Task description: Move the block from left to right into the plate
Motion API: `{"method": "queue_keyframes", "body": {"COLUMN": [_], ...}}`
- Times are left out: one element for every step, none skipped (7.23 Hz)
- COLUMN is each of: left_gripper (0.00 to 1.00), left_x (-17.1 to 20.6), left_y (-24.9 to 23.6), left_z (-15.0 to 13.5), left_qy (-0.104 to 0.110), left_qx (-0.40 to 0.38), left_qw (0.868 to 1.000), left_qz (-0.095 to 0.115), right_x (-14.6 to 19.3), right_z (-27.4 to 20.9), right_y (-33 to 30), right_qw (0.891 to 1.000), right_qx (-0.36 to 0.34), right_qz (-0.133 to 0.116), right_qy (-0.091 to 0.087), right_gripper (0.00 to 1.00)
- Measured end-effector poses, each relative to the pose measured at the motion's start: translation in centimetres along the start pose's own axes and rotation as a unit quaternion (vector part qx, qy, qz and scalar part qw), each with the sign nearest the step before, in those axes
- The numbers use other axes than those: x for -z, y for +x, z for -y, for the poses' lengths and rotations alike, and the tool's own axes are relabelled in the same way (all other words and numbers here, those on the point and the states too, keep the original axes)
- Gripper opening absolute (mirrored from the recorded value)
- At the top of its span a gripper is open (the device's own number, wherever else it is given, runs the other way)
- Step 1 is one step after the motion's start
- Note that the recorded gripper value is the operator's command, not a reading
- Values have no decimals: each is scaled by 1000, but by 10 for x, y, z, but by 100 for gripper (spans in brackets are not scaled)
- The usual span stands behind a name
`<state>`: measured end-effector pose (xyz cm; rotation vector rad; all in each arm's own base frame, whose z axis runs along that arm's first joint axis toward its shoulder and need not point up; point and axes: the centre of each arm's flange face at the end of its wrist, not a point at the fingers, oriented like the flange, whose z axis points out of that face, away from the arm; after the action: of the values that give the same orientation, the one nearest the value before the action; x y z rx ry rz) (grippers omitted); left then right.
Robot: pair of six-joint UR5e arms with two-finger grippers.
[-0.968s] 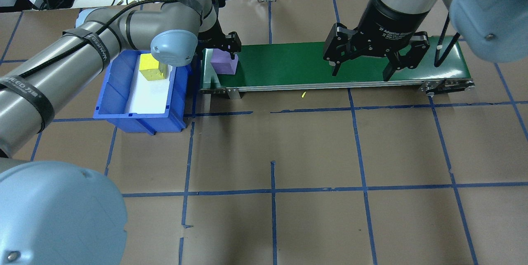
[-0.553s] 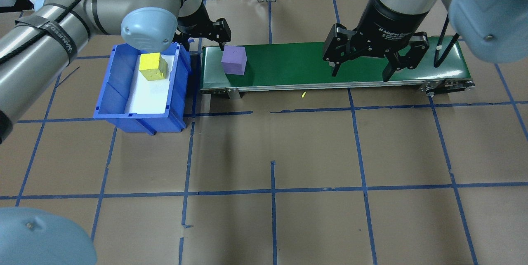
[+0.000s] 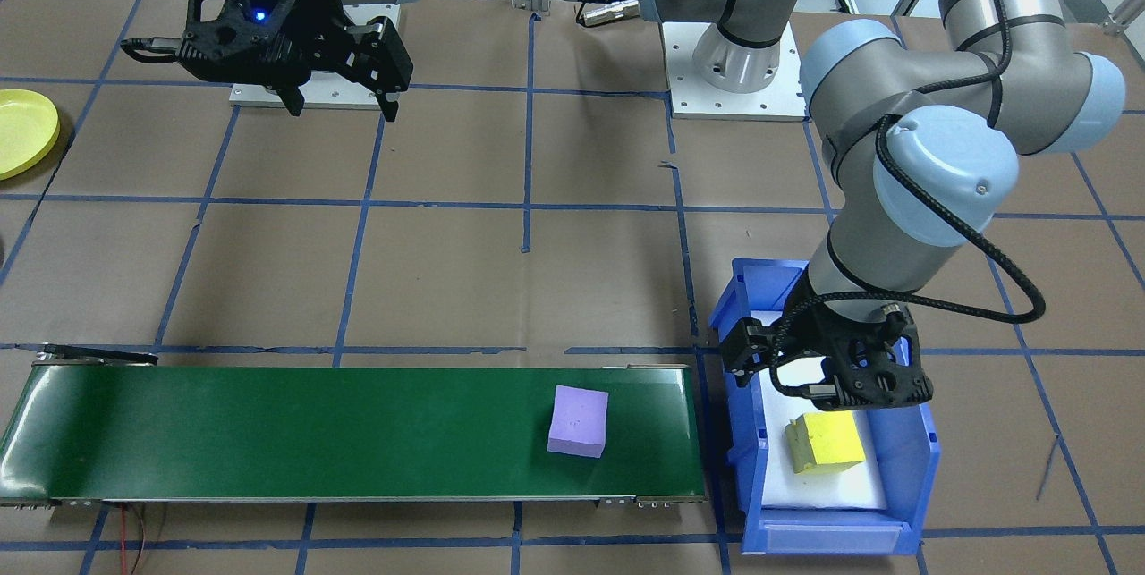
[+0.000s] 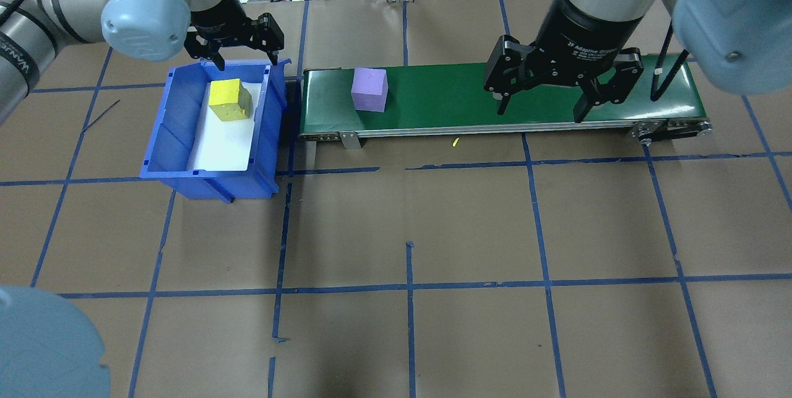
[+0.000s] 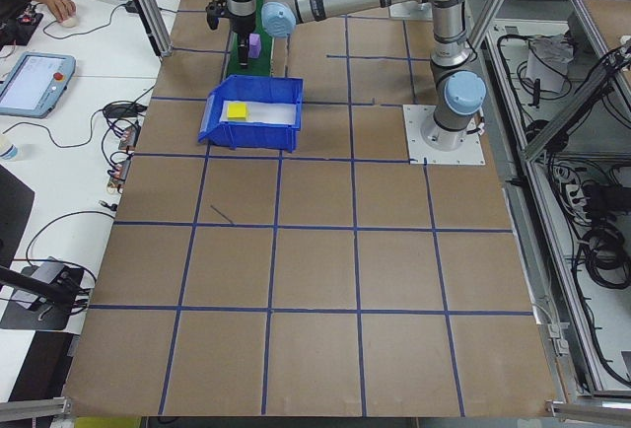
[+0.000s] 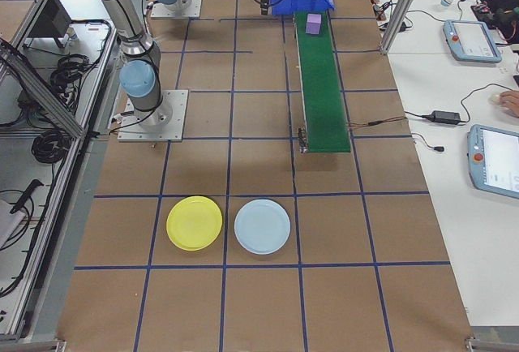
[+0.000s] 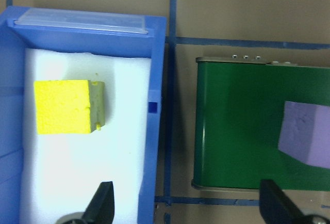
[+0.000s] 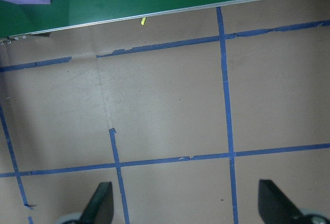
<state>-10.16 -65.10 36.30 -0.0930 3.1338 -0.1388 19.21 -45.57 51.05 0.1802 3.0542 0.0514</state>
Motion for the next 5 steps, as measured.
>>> {"method": "queue_keyframes", "body": {"left_gripper": [100, 100, 100, 100, 100], "left_x": [-17, -35, -53, -69, -85], "left_y": [-25, -50, -69, -77, -82], "left_z": [8, 14, 17, 22, 26], "left_qy": [-11, -23, -31, -31, -28], "left_qx": [-1, 1, 4, 6, 8], "left_qw": [1000, 1000, 999, 1000, 1000], "left_qz": [1, -1, -4, -4, -4], "right_x": [0, 0, 0, -1, -1], "right_z": [0, 0, 0, -1, -1], "right_y": [0, 0, -1, -2, -3], "right_qw": [1000, 1000, 1000, 1000, 1000], "right_qx": [0, 0, 0, 1, 2], "right_qz": [0, 0, 0, 0, 0], "right_qy": [0, 0, 0, -1, -1], "right_gripper": [100, 100, 100, 100, 100]}}
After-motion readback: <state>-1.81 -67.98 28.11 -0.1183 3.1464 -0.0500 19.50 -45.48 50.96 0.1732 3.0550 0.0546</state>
